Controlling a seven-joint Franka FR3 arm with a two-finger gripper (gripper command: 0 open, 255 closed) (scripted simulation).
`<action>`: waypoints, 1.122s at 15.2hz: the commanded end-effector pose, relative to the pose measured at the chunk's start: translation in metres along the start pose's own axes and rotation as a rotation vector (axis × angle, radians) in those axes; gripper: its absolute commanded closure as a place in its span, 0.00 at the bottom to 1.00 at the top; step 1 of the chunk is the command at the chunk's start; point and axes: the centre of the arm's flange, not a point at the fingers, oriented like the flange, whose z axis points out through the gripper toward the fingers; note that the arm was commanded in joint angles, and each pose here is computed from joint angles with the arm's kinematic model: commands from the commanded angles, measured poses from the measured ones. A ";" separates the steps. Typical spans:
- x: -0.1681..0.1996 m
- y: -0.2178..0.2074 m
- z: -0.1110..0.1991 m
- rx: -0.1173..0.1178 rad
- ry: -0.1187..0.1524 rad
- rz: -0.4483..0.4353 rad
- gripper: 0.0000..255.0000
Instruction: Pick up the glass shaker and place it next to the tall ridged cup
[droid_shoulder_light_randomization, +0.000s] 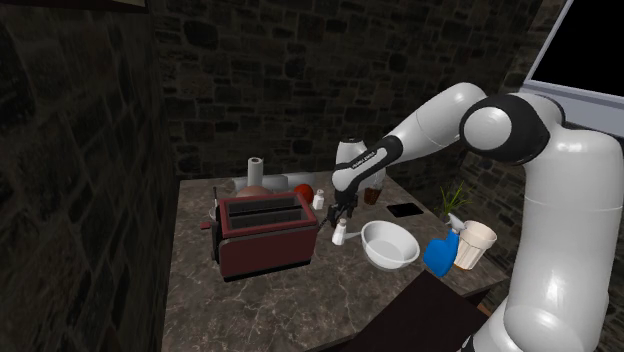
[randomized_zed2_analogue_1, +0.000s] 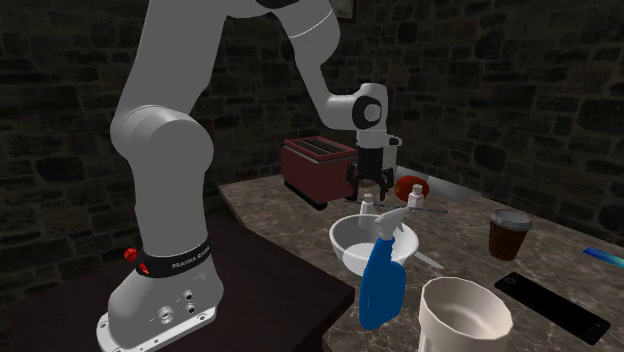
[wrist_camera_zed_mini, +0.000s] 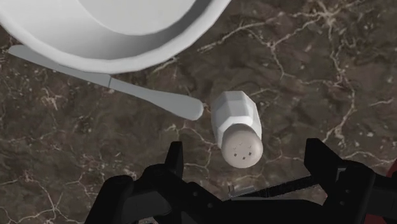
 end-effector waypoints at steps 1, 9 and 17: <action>0.000 0.000 0.002 0.000 0.000 0.000 0.00; 0.000 0.000 0.002 0.000 0.000 0.000 1.00; 0.000 0.001 -0.003 0.000 0.000 0.000 1.00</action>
